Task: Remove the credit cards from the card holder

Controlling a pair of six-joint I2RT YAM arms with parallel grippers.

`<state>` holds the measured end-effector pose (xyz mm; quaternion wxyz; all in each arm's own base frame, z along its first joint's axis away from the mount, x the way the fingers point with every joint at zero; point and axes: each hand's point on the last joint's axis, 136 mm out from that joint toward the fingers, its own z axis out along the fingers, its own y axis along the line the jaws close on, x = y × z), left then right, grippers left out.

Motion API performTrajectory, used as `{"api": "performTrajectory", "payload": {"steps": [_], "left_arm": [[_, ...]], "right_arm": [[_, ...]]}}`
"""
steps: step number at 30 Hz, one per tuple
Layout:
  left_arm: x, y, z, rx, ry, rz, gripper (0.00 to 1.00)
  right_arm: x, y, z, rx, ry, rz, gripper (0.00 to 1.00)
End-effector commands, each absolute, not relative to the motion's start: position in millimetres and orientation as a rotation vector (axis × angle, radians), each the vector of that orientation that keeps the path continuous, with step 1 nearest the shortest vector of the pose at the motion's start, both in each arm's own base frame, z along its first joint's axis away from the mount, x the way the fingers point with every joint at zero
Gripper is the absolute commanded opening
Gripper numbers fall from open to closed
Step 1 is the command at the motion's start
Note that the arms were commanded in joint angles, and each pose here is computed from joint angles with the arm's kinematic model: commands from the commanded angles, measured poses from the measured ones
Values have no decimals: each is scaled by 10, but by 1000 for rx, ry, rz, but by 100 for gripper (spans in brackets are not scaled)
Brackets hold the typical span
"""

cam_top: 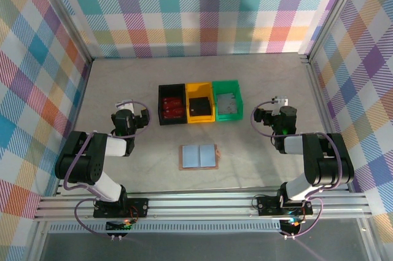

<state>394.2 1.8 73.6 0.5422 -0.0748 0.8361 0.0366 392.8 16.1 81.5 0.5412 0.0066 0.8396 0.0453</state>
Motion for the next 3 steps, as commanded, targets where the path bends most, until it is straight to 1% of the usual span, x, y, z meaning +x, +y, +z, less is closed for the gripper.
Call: {"api": "performTrajectory", "payload": {"steps": [1,3], "left_arm": [[3972,10,845,-166,1935,93,100],[3971,14,843,-167,1936,94,100]], "right_arm": [[3979,168,903,-8,1960,119,99],[3978,169,909,-9,1956,120,99]]}}
